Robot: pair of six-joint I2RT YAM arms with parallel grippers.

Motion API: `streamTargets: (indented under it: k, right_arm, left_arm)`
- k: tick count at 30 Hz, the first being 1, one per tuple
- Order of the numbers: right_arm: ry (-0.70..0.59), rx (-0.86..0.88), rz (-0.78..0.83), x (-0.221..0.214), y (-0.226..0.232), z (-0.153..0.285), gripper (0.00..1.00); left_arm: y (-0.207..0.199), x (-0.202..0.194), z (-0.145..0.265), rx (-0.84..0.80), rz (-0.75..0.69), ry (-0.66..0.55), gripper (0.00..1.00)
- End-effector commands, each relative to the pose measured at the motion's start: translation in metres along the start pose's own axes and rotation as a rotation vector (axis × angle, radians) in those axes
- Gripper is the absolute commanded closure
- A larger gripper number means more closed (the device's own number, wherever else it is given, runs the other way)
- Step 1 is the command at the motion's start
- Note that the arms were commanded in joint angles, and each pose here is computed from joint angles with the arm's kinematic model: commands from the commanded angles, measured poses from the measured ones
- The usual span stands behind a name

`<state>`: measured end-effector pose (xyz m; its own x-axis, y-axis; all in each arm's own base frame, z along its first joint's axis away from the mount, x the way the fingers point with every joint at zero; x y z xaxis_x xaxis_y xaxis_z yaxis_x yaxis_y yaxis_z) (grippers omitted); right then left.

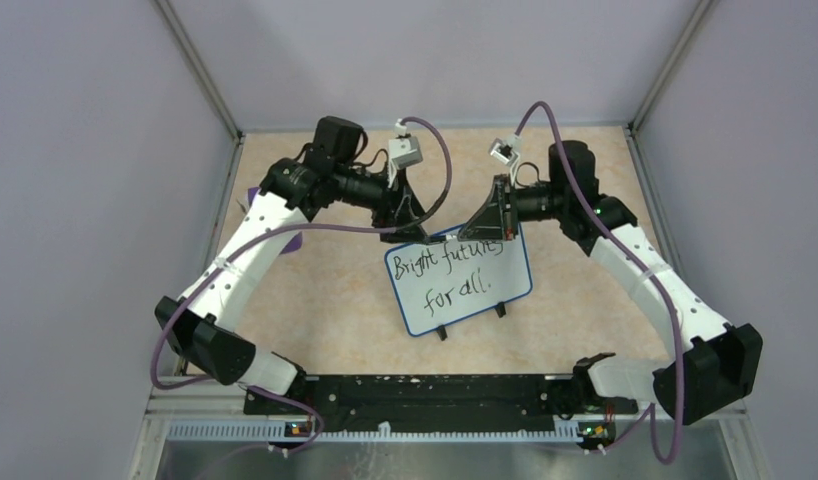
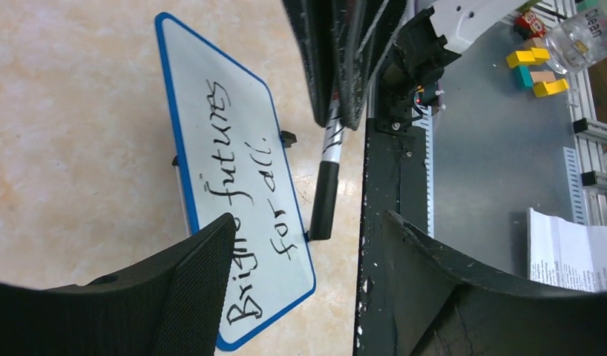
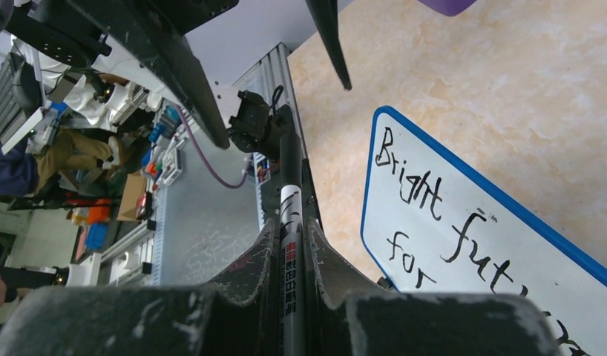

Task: Write a sentence on the whiteboard
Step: Insert the whiteboard marker into the pen cap, then pass from the right arm to the left

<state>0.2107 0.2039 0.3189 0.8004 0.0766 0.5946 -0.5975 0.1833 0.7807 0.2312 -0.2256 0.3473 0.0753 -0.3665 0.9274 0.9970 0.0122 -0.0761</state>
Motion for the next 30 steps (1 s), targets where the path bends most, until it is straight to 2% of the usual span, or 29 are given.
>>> streamTargets:
  k: [1,5,11,14,19,21,24,27,28,30]
  right_arm:
    - [0.024,0.046,0.068,0.000,0.018,-0.001,1.00]
    - [0.064,0.058,0.079,-0.008,0.021,-0.009,1.00]
    - [0.086,0.056,0.095,-0.011,0.023,-0.013,1.00]
    - [0.090,0.052,0.095,-0.012,0.021,-0.014,1.00]
    - [0.077,0.028,0.096,-0.008,0.020,-0.015,0.99]
    - [0.060,0.006,0.100,-0.002,0.019,-0.013,0.86]
    - [-0.001,-0.028,0.094,0.013,0.015,-0.002,0.61]
    - [-0.073,-0.058,0.092,0.030,0.012,0.013,0.44]
    - [-0.100,-0.073,0.100,0.036,0.011,0.019,0.36]
    - [-0.152,-0.115,0.106,0.044,0.007,0.031,0.27]
  left_arm:
    - [-0.015,0.008,-0.010,-0.047,-0.107,0.007,0.25]
    - [-0.017,0.000,-0.026,-0.064,-0.123,0.069,0.30]
    - [-0.022,-0.008,-0.041,-0.090,-0.152,0.149,0.43]
    - [-0.022,-0.010,-0.043,-0.079,-0.167,0.168,0.56]
    - [-0.022,-0.010,-0.044,-0.060,-0.136,0.166,0.92]
    - [-0.020,-0.010,-0.041,-0.035,-0.105,0.167,1.00]
    - [-0.011,-0.012,-0.030,-0.008,-0.048,0.123,1.00]
    - [0.012,-0.014,-0.008,0.063,0.036,0.060,1.00]
    - [0.023,-0.015,0.001,0.107,0.062,0.038,1.00]
    - [0.046,-0.023,0.024,0.222,0.123,0.024,1.00]
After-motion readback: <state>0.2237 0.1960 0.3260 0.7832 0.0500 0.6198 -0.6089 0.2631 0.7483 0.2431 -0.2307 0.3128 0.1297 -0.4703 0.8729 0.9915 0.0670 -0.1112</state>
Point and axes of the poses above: each gripper's point midway between its finger pads, its own z axis back along the fingers, its own y axis along the line the jaws close on, x = y × z, the point moved 6 cm from there along z, back along the fingers, and after that the axes turned 15 degrees about -z, right-handed, at the moved point
